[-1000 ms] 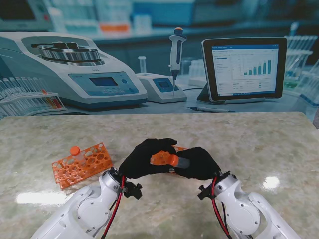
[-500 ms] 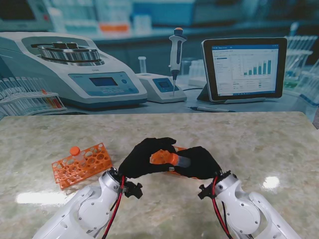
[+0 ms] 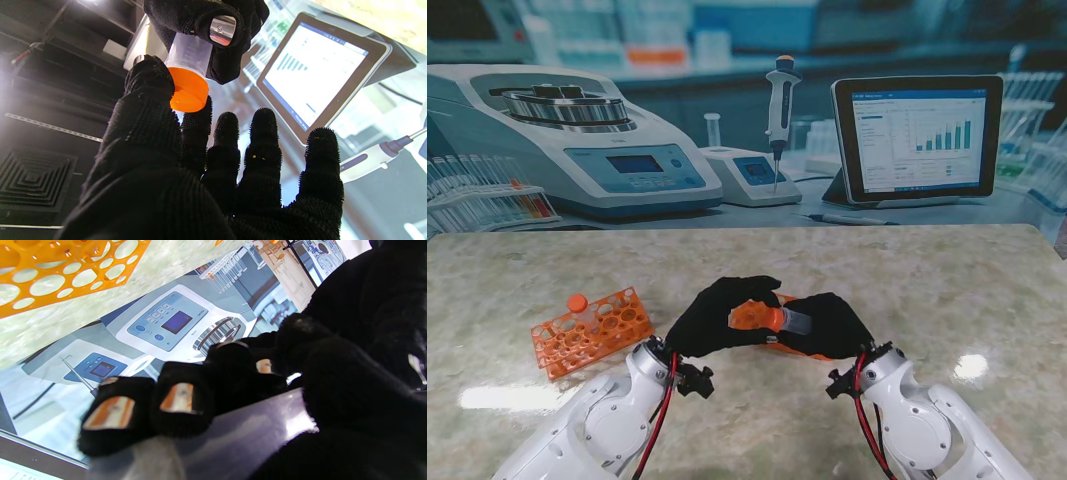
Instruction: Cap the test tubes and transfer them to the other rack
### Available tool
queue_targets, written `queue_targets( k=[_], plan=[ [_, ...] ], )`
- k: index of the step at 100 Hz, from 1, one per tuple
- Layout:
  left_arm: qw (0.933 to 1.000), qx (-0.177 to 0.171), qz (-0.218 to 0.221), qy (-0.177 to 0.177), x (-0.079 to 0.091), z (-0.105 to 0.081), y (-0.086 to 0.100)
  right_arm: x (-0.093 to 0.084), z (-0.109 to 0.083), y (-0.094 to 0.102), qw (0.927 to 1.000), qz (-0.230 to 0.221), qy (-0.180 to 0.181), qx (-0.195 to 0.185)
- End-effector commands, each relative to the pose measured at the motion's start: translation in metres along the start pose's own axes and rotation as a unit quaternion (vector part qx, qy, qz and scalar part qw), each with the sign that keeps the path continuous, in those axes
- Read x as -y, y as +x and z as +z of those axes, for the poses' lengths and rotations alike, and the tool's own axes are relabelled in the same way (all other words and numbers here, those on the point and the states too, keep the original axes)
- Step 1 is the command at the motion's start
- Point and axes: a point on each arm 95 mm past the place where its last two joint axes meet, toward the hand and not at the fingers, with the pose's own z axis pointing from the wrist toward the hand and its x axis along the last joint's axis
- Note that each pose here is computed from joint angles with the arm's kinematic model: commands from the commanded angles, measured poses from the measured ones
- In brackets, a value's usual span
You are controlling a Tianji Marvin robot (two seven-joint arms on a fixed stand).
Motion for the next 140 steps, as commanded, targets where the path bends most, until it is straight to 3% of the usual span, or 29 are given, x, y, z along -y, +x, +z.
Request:
queue_targets(
  k=[1,50,140],
  plan=[
    [1.0,-0.002,-0.003,-0.005,-0.004,0.001,0.003,0.002,0.001,0.003,1.0,0.005,0.001,-0.002],
    [0.9998,-0.017,-0.006,-0.001,-0.004,0.005,0.009,0.005,0.002,0.003,1.0,0.005,0.007,-0.001],
    [0.9998,0.007,0.0,-0.02,-0.007,-0.003,-0.001,0.002,0.002,0.004,1.0,0.005,0.0,-0.003]
  ],
)
